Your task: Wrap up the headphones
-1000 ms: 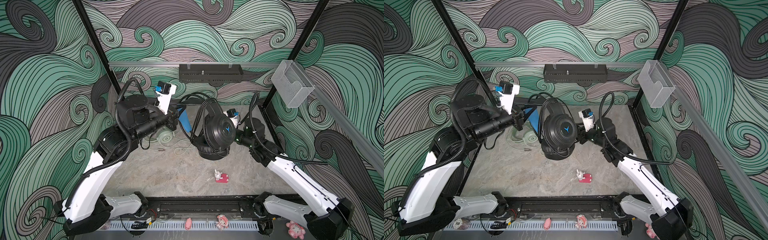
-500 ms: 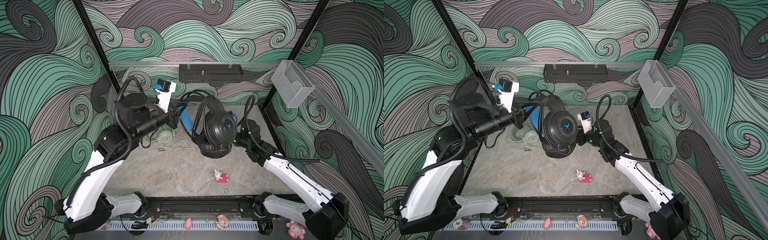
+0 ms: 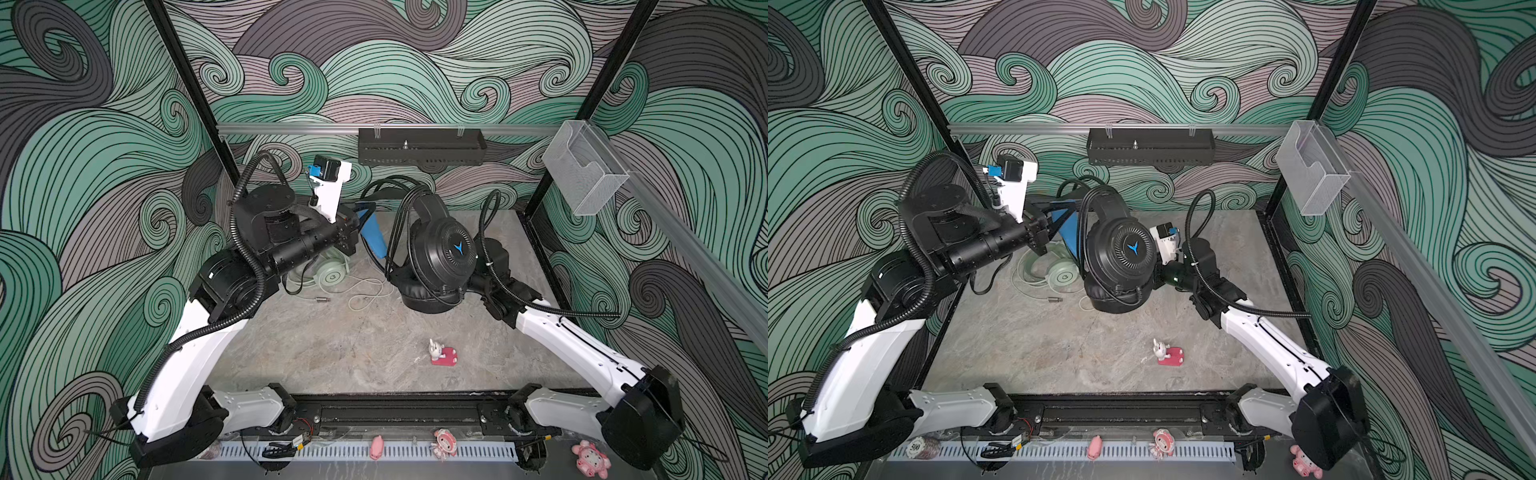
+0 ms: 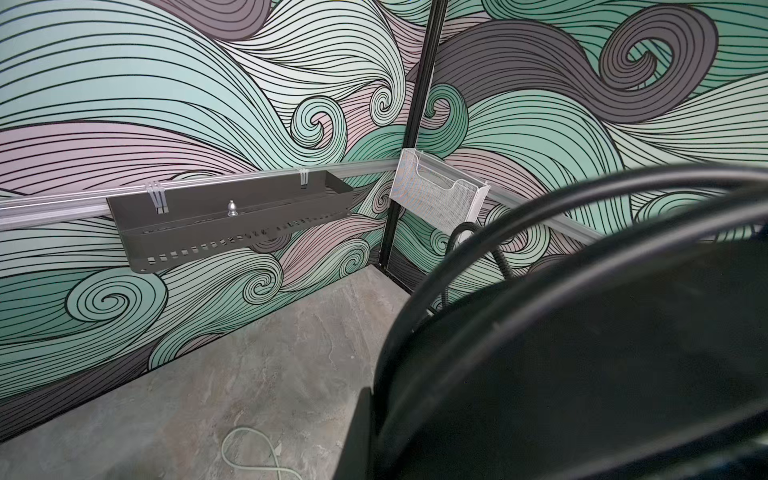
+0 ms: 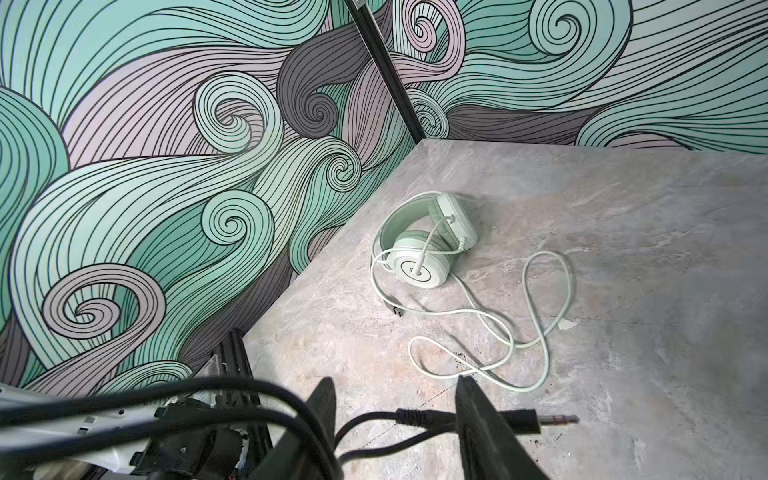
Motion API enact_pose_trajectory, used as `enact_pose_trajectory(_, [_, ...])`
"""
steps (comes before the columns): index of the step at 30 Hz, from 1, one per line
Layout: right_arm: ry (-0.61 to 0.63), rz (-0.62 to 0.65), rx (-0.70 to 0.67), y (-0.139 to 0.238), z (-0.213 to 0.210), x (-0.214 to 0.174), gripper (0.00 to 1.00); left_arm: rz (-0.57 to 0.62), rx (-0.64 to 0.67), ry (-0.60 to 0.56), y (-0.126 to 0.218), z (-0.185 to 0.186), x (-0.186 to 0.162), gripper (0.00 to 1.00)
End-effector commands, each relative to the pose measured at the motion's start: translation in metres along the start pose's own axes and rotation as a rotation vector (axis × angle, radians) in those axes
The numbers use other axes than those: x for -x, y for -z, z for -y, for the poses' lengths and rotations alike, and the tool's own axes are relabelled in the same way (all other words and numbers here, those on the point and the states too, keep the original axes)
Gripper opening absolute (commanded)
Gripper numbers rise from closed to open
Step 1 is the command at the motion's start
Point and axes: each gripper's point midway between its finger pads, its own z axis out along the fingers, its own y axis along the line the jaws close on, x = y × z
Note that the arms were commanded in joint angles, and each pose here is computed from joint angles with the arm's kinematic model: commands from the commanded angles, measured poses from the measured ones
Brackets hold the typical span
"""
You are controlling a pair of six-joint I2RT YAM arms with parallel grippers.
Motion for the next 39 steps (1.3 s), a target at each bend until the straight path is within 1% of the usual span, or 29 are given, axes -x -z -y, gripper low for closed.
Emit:
enact_pose_trajectory(1, [-0.014,0.013,0.048,-0.003,-0.006,0.005,0.44,0.157,-0.062,0.048,0.015,0.014,0.046,0.00])
enact_pose_trajectory(9, [-0.014,-0.003,0.051,-0.008,-0.006,0.001,0.43,0.163,-0.080,0.060,0.010,0.017,0.050,0.00])
enact_pose_trajectory(16, [-0.017,-0.040,0.065,-0.016,-0.006,-0.010,0.38,0.169,-0.088,0.079,0.007,0.018,0.051,0.00])
enact_pose_trajectory(21, [-0.009,-0.054,0.050,-0.015,-0.004,-0.016,0.31,0.172,-0.084,0.092,0.007,0.016,0.052,0.00])
enact_pose_trajectory(27, [-0.002,-0.075,0.040,-0.013,-0.001,-0.025,0.14,0.191,-0.059,0.131,0.008,0.010,0.056,0.00])
enact_pose_trajectory(30, [0.010,-0.080,0.033,-0.010,-0.001,-0.025,0.07,0.193,-0.014,0.157,0.007,0.001,0.055,0.00])
enact_pose_trajectory(33, [0.016,-0.090,0.019,-0.007,0.000,-0.028,0.01,0.215,0.069,0.207,0.011,-0.015,0.055,0.00])
enact_pose_trajectory(35, [0.024,-0.100,0.009,-0.004,0.000,-0.030,0.00,0.247,0.146,0.248,0.016,-0.030,0.055,0.00])
enact_pose_trajectory(39, [0.064,-0.160,-0.068,0.003,0.006,-0.041,0.00,0.300,0.288,0.321,0.026,-0.057,0.054,0.00])
